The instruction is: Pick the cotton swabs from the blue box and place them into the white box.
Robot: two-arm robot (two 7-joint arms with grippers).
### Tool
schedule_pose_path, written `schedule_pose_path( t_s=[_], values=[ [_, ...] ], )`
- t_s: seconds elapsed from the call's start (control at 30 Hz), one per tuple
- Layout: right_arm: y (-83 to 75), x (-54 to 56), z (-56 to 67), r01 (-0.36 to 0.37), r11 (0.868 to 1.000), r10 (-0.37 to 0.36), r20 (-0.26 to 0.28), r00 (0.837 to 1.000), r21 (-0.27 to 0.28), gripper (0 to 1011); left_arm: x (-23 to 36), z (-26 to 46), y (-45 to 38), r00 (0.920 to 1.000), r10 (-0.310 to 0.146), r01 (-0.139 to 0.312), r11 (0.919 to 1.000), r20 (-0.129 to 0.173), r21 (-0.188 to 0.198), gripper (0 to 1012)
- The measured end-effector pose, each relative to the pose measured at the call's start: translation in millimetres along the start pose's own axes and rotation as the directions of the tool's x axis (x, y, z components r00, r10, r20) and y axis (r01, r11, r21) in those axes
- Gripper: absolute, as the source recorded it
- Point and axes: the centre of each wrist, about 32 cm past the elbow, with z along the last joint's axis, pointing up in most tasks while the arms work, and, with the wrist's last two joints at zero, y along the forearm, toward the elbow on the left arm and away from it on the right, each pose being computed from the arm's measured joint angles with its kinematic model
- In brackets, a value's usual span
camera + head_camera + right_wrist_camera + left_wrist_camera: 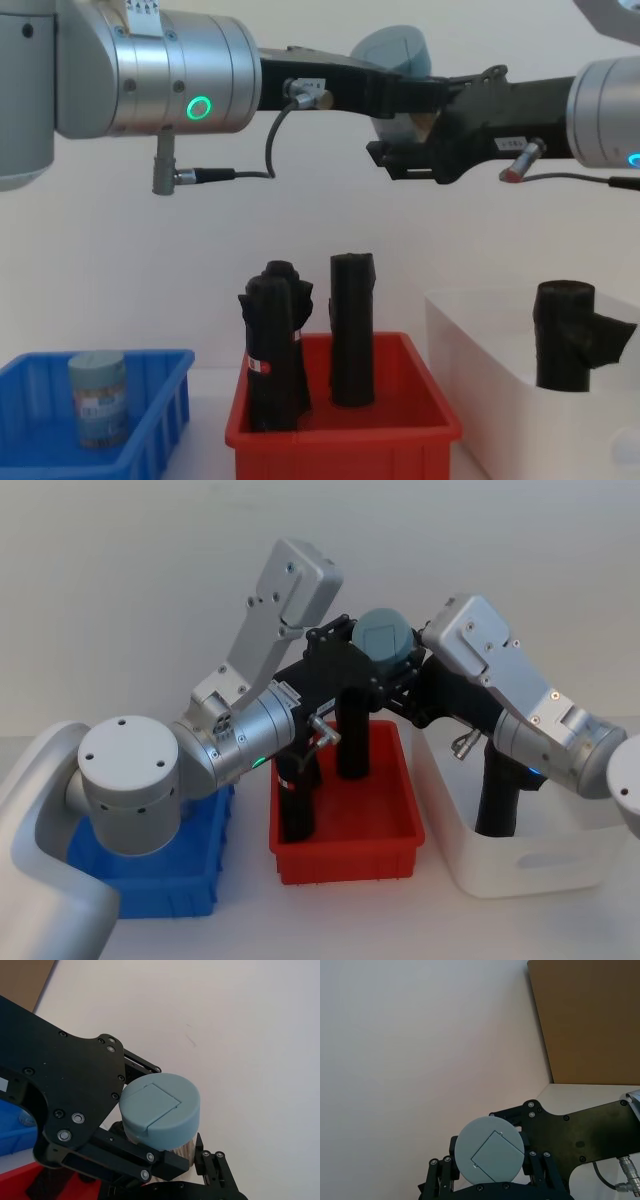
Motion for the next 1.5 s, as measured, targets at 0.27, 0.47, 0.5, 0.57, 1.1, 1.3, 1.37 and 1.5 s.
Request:
schedule_pose_path(
  t_s=[0.27, 0.47, 0.5, 0.57, 1.1, 1.3, 1.37, 1.5],
  values=[
    [0.2, -0.1, 0.2, -0.001, 1.0, 0.001, -0.001, 1.0, 0.001, 628, 0.0, 0.0, 0.0, 1.0, 0.0, 0.0, 1.0, 0.0, 0.0, 831],
    [0.1, 0.0, 0.1, 0.001, 1.0, -0.001, -0.002, 1.0, 0.001, 628, 0.0, 0.0, 0.0, 1.0, 0.0, 0.0, 1.0, 0.0, 0.0, 990],
    [-0.1, 0.0, -0.1, 0.005, 1.0, -0.005, -0.006, 1.0, 0.001, 628, 0.0, 0.0, 0.0, 1.0, 0.0, 0.0, 1.0, 0.0, 0.0, 1002],
    [-0.5, -0.1, -0.9, 0.01, 1.0, -0.01, -0.011, 1.0, 0.0, 628, 0.0, 0.0, 0.0, 1.0, 0.0, 0.0, 1.0, 0.0, 0.0, 1004],
    [-14.2, -2.0, -18.7, 0.174, 0.983, -0.179, -0.113, 0.977, -0.049, 628, 0.0, 0.0, 0.0, 1.0, 0.0, 0.0, 1.0, 0.0, 0.0, 1004],
    [-21.3, -4.2, -27.1, 0.255, 0.963, -0.266, -0.16, 0.951, -0.087, 628, 0.0, 0.0, 0.0, 1.0, 0.0, 0.0, 1.0, 0.0, 0.0, 1004],
    [-23.1, -5.1, -29.3, 0.273, 0.957, -0.287, -0.173, 0.942, -0.099, 628, 0.0, 0.0, 0.0, 1.0, 0.0, 0.0, 1.0, 0.0, 0.0, 1004],
    [-27.8, -7.3, -35.2, 0.328, 0.935, -0.351, -0.215, 0.911, -0.136, 628, 0.0, 0.0, 0.0, 1.0, 0.0, 0.0, 1.0, 0.0, 0.0, 1004]
  ],
)
